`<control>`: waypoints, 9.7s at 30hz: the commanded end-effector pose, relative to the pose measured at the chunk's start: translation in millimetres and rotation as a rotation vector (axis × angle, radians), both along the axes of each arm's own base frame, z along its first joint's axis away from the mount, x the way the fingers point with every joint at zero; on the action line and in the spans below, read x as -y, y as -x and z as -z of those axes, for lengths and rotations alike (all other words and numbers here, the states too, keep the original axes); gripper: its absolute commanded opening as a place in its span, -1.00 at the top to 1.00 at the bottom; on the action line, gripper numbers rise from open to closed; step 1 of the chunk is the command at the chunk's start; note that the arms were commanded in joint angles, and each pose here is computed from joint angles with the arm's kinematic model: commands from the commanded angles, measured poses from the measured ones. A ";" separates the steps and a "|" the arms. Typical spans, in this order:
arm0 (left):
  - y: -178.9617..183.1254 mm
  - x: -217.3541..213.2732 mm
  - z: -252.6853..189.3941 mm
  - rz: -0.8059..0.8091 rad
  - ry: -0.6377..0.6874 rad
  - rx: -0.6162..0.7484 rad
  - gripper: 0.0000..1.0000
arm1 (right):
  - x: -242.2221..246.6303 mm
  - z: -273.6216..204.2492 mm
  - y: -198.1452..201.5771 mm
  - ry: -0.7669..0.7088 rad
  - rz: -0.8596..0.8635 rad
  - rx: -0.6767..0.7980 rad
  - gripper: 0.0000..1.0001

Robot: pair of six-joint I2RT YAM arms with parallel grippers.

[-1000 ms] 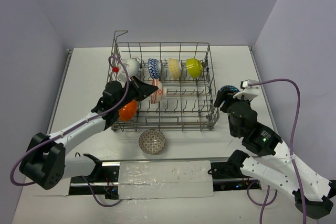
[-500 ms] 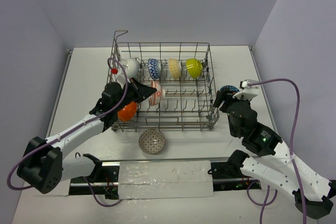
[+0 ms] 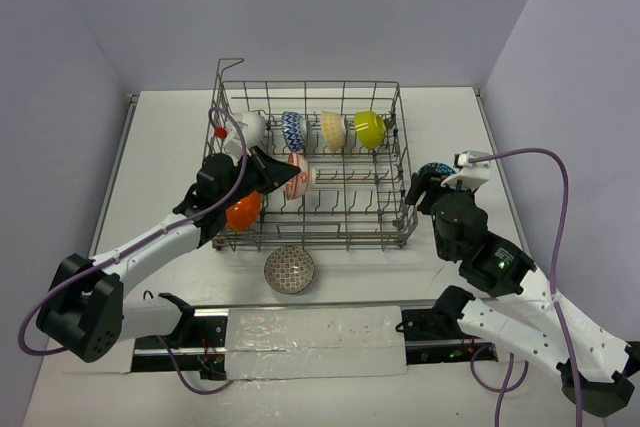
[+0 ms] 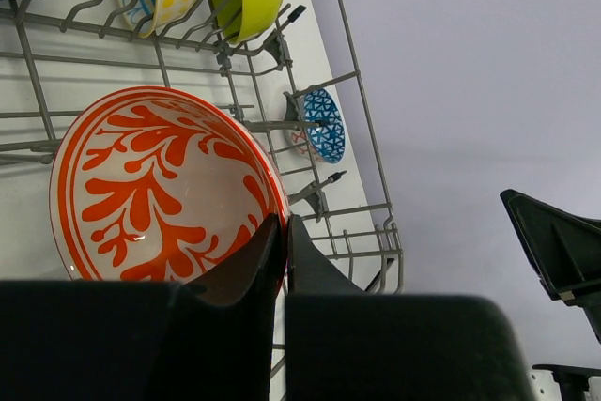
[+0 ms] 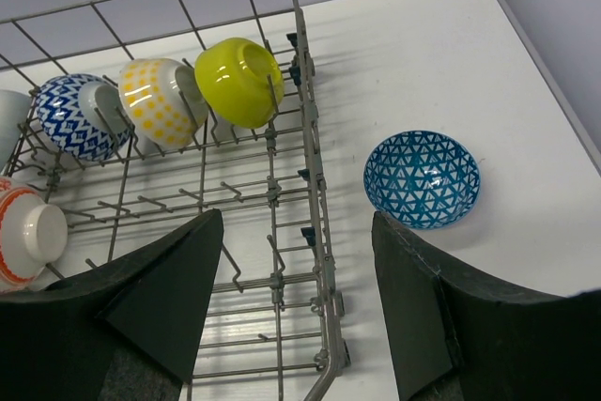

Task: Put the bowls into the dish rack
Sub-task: Insert the bowl into the dish rack.

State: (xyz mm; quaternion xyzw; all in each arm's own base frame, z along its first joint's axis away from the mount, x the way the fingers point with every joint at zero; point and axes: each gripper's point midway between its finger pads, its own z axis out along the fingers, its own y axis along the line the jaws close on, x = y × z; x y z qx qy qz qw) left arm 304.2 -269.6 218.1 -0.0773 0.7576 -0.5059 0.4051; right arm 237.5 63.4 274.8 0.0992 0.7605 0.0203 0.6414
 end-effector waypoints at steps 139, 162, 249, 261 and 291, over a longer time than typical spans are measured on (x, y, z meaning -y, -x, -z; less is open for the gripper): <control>-9.5 -27.1 16.4 -0.322 -0.252 -0.363 0.06 | -109.6 -63.6 10.3 -0.081 -0.601 0.131 -0.60; -3.8 -33.4 63.2 -0.372 -0.380 -0.530 0.07 | -87.0 -82.6 19.6 -0.131 -0.543 0.225 -0.61; -6.7 -43.1 63.9 -0.653 -0.336 -0.417 0.26 | -80.1 -96.4 34.4 -0.208 -0.566 0.303 -0.61; -18.9 -45.3 76.0 -0.650 -0.325 -0.429 0.26 | -79.9 -97.5 34.9 -0.212 -0.568 0.308 -0.61; -34.0 -44.9 116.9 -0.674 -0.329 -0.429 0.67 | -80.2 -94.9 32.1 -0.213 -0.557 0.307 -0.61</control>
